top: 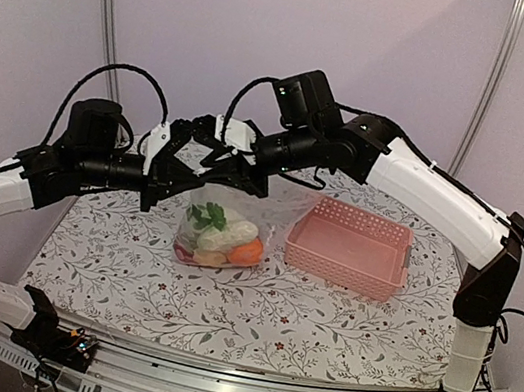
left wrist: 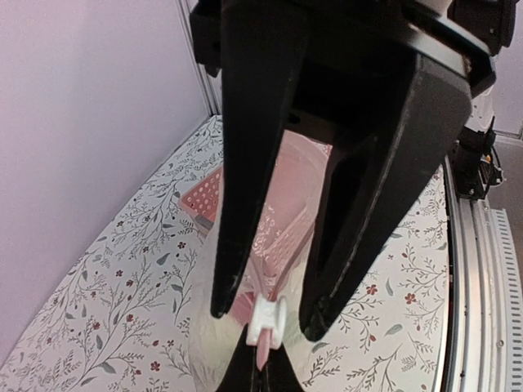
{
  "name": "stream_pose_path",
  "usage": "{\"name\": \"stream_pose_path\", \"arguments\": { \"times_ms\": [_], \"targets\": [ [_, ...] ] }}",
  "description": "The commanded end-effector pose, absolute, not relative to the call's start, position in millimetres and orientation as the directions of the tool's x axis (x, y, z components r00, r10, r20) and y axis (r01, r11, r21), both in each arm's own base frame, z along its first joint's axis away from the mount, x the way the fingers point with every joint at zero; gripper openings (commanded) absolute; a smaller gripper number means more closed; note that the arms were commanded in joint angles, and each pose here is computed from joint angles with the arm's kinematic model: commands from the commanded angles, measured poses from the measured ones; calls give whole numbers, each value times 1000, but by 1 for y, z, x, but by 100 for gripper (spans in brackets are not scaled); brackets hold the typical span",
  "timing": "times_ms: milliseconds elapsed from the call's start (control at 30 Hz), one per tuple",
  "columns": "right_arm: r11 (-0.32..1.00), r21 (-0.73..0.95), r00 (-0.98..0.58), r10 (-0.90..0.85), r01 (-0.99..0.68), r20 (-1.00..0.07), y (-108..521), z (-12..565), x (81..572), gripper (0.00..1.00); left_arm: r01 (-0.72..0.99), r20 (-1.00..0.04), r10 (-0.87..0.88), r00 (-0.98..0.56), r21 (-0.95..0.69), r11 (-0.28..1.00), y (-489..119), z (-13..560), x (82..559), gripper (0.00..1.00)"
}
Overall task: Place the food in the zip-top bag and seal the zipper
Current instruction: Zip the zipper on the zipper food storage bag.
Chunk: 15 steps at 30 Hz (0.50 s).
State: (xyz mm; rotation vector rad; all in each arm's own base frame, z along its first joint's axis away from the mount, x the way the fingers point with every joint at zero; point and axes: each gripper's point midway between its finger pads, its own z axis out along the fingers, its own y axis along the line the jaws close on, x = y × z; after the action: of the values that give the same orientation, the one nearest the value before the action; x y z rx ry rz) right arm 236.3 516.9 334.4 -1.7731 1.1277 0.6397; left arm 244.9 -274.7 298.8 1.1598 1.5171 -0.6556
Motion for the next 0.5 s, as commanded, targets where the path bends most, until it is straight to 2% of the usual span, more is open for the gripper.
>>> {"name": "stream_pose_path", "arguments": {
  "times_ms": [0, 267, 467],
  "targets": [
    [-175, -404, 438, -462, -898, -771, 520, 314, 239, 23, 906, -947, 310, 83, 202, 373, -275, 313, 240, 0],
    [-162, -411, 436, -472, -897, -766, 521, 310, 243, 21, 908, -950, 302, 85, 198, 369, -276, 314, 239, 0],
    [-156, -411, 434, -464, -898, -772, 521, 315, 242, 16, 908, -949, 305, 82, 197, 370, -276, 312, 239, 0]
  ]
}}
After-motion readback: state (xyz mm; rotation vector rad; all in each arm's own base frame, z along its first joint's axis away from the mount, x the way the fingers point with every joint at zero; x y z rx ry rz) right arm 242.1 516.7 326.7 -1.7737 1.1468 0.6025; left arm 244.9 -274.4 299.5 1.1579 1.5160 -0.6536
